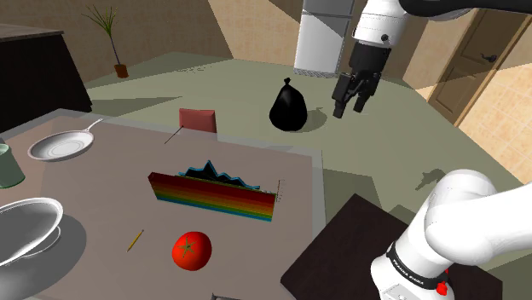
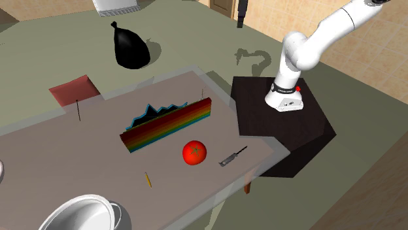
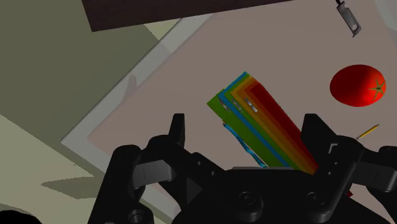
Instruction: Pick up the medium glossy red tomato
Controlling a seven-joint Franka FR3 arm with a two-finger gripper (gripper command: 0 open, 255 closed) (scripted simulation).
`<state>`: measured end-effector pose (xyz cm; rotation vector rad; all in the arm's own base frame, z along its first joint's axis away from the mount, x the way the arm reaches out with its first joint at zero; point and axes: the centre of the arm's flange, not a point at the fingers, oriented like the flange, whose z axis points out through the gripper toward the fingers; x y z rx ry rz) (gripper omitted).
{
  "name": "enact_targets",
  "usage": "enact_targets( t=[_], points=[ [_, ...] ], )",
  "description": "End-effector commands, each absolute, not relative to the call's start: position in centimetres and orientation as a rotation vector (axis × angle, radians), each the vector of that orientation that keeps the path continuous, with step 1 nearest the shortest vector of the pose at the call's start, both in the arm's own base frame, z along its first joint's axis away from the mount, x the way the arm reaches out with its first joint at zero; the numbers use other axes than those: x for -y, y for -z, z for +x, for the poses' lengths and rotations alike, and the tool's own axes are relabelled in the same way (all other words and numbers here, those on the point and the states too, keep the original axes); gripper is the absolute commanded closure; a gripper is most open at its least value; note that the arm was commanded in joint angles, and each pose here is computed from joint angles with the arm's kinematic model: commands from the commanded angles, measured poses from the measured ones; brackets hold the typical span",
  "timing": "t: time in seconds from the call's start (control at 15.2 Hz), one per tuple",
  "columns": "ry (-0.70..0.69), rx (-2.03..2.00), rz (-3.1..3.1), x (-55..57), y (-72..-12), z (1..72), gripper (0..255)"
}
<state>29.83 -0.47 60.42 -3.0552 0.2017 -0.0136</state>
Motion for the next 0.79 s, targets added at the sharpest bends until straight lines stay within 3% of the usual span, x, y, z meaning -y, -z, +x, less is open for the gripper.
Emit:
enact_targets(
  t=[0.0,0.73],
  points=[
    [0.014,-0.202,-3.055,0.5,-60.4,29.8,0],
    [0.12,-0.31,-3.105,-12.7,-52.9,31.7,0]
  ],
)
